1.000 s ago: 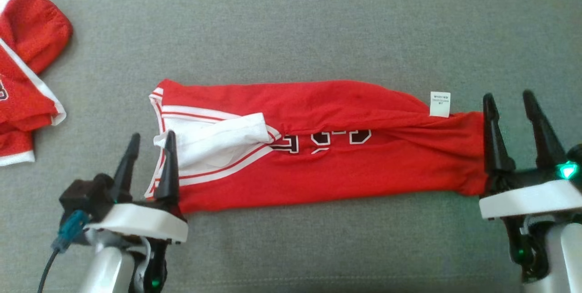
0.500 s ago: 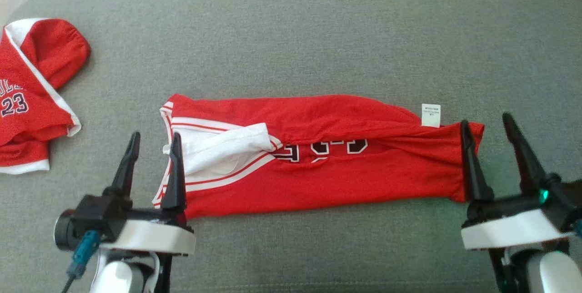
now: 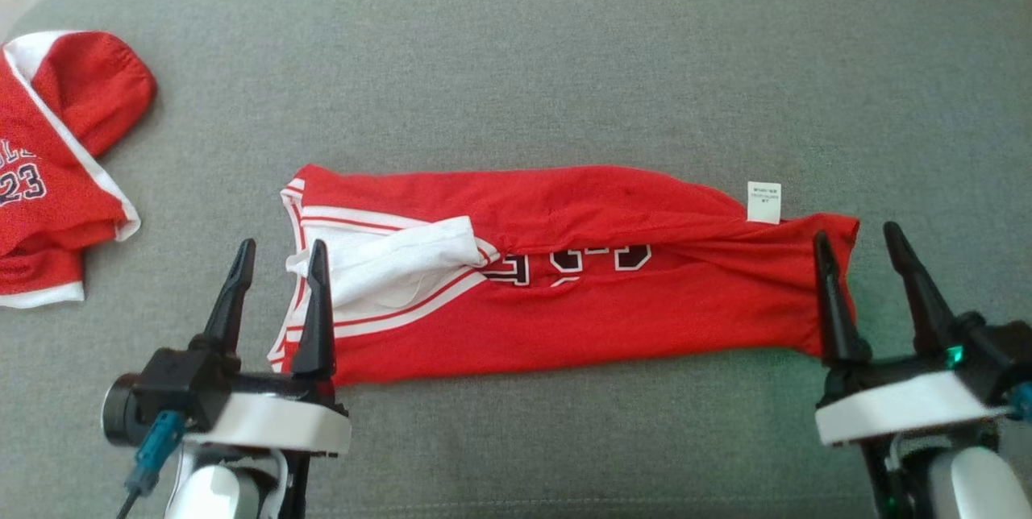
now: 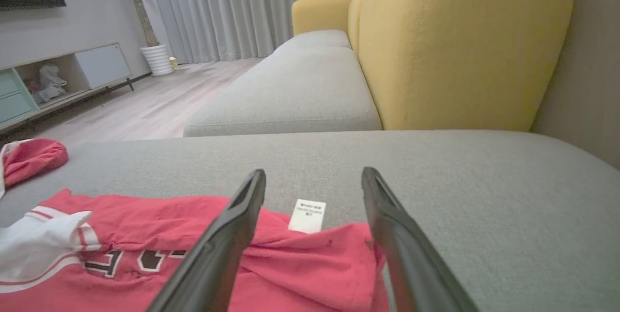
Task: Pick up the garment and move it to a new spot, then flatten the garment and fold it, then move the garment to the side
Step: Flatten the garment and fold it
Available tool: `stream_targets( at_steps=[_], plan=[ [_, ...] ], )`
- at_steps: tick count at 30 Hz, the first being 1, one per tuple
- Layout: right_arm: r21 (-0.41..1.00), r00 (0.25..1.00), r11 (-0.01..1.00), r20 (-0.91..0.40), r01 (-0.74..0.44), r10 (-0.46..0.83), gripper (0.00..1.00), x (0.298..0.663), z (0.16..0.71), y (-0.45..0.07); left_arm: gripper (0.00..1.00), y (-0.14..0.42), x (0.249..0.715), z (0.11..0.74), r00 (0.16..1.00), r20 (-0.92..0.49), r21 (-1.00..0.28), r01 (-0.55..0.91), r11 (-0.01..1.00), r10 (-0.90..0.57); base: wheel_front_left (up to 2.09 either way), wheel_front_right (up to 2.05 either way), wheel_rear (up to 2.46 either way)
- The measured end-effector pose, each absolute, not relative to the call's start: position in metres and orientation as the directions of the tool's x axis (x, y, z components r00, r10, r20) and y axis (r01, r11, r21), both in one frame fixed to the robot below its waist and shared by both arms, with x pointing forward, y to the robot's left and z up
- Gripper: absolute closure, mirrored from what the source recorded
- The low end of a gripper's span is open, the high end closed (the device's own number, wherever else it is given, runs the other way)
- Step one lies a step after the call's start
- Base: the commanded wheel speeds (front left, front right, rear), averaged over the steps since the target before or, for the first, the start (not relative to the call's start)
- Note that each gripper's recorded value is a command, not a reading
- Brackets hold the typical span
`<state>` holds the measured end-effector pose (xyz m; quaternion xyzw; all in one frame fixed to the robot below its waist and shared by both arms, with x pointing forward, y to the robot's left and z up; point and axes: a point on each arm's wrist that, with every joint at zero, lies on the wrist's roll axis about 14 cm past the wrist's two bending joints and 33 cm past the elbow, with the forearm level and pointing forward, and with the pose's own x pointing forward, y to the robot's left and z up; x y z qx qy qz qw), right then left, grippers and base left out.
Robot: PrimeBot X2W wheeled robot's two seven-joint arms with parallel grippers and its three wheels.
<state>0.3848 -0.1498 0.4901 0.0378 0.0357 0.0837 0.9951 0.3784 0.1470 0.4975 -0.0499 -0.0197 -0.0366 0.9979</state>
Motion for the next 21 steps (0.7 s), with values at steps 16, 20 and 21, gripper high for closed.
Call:
stream_targets(
  at_steps=[16,20,21],
  plan=[
    [0.156,0.855,0.985,-0.500,-0.070,0.140,0.00,0.411,0.368,-0.165,0.00,0.133,0.401,0.483,0.992,0.018,-0.116,0.124,0.985,-0.123,0.00,0.00,0.00],
    [0.203,0.826,0.978,-0.541,-0.055,0.159,0.00,0.405,0.358,-0.156,0.00,0.134,0.404,0.478,0.992,0.004,-0.116,0.123,0.986,-0.124,0.00,0.00,0.00],
    [0.212,0.823,0.976,-0.544,-0.053,0.163,0.00,0.405,0.359,-0.156,0.00,0.134,0.405,0.477,0.993,0.004,-0.116,0.122,0.986,-0.122,0.00,0.00,0.00]
  ],
)
